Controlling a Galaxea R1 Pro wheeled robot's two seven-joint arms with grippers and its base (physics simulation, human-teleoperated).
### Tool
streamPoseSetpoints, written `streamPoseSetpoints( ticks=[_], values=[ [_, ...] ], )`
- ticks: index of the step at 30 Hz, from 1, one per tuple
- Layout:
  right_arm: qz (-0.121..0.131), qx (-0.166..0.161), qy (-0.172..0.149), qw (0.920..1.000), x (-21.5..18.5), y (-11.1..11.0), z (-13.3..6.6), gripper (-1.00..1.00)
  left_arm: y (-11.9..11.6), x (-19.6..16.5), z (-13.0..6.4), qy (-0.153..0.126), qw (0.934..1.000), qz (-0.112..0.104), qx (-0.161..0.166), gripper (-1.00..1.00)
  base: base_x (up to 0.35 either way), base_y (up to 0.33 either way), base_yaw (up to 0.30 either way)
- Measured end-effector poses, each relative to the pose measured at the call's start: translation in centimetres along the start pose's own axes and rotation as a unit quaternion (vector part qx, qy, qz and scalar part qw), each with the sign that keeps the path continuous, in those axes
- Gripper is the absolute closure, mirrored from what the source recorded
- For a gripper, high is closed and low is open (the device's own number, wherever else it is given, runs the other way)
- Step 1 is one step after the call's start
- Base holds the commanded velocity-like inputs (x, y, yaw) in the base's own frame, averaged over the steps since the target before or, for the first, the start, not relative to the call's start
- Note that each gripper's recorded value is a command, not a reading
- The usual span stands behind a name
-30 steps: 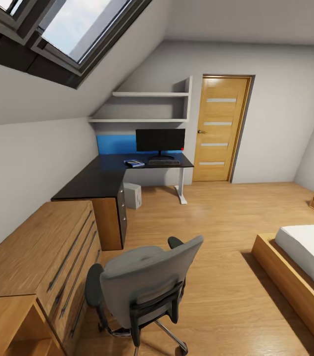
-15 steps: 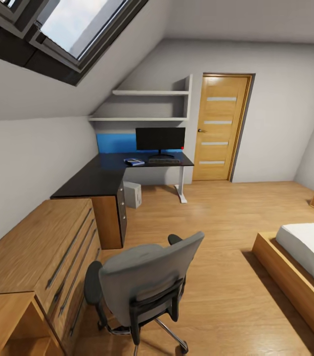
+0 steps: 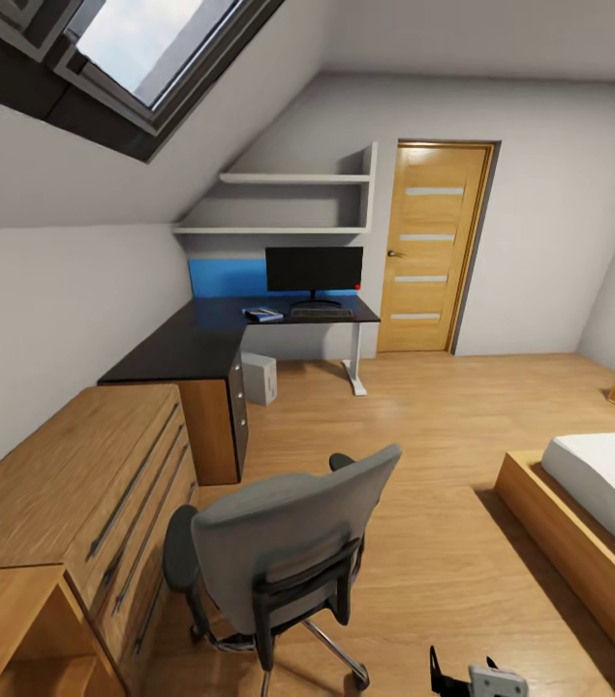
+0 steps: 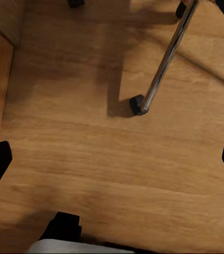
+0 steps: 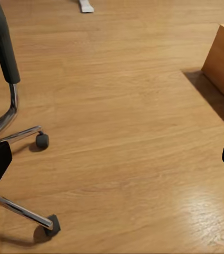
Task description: In the bedroom, organize the workspace by keeping the computer under the desk, ensuring the monitor is on the desk, placing the keyboard on the desk next to the monitor, placing the mouse on the desk next to the keyboard, moving the folder from the swivel chair onto the desk next to the mouse, stacking the notebook on top of the folder with the pen on top of the notebook, and positioning the swivel chair next to the desk.
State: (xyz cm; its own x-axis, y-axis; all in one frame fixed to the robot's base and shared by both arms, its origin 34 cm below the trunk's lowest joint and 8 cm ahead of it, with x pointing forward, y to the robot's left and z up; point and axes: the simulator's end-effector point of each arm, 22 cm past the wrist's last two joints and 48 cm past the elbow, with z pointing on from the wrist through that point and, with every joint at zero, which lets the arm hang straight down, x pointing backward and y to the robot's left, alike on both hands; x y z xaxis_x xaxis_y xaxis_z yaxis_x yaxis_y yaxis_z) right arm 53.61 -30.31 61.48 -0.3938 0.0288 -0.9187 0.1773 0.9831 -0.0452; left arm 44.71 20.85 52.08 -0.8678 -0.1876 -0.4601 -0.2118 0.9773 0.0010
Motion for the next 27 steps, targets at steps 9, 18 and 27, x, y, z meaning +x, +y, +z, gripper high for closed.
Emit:
streamPoseSetpoints(
  ticks=[9, 18, 27],
  values=[
    [-0.002, 0.000, 0.003, 1.0000, 1.5, 0.0, 0.6, -1.00, 1.3, 1.7, 1.5, 0.009, 0.9999, 0.001, -0.013, -1.00, 0.000, 0.000, 0.000],
    [-0.005, -0.006, 0.031, 0.9995, 4.1, 0.7, 1.1, -1.00, 1.2, 2.5, 2.8, 0.008, 0.9999, 0.003, -0.012, -1.00, 0.000, 0.000, 0.000],
    [-0.005, -0.007, 0.031, 0.9995, 5.7, 0.8, 1.6, -1.00, 1.1, 3.4, 4.2, 0.009, 0.9999, 0.003, -0.012, -1.00, 0.000, 0.000, 0.000]
  ],
)
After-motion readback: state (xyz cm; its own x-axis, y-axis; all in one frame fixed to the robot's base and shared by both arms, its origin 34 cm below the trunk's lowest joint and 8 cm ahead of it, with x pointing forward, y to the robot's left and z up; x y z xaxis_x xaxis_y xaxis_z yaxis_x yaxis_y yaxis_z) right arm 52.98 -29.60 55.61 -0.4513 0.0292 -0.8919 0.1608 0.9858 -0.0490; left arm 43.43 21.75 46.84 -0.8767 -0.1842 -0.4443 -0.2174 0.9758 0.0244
